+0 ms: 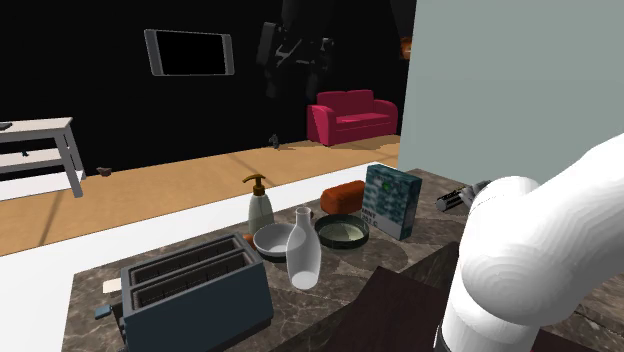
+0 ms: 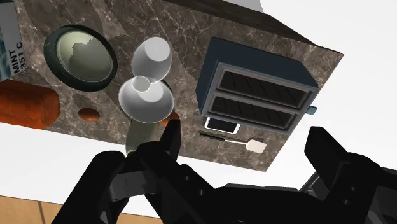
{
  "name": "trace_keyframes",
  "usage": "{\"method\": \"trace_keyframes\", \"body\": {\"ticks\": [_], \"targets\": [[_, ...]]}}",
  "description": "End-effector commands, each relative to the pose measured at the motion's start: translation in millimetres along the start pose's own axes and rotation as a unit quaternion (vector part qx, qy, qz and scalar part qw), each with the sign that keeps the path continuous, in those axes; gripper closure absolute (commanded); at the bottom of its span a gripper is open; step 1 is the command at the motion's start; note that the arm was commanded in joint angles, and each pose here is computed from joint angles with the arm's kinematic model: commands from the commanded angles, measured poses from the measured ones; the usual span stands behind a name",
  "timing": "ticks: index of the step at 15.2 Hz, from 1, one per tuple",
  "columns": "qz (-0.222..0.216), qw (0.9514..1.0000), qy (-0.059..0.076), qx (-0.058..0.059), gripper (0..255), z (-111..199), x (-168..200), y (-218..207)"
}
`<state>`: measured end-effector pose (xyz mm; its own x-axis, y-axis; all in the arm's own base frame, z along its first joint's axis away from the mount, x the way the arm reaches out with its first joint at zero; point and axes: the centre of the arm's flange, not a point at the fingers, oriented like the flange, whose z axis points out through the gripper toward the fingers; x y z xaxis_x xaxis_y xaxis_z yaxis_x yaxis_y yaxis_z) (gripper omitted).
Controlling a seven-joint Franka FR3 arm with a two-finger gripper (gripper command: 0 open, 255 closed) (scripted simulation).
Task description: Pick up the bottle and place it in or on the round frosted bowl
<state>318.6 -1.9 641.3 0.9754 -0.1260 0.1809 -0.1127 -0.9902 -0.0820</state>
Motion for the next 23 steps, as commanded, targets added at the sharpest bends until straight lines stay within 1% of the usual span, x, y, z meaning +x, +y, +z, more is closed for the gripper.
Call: {"method": "trace_keyframes", "body": {"ticks": [1, 23], "targets": [[0.0, 1.0, 0.0, 0.0, 0, 0, 0, 0], [-0.003, 0.999, -0.026, -0.036, 0, 251, 47, 130]]}}
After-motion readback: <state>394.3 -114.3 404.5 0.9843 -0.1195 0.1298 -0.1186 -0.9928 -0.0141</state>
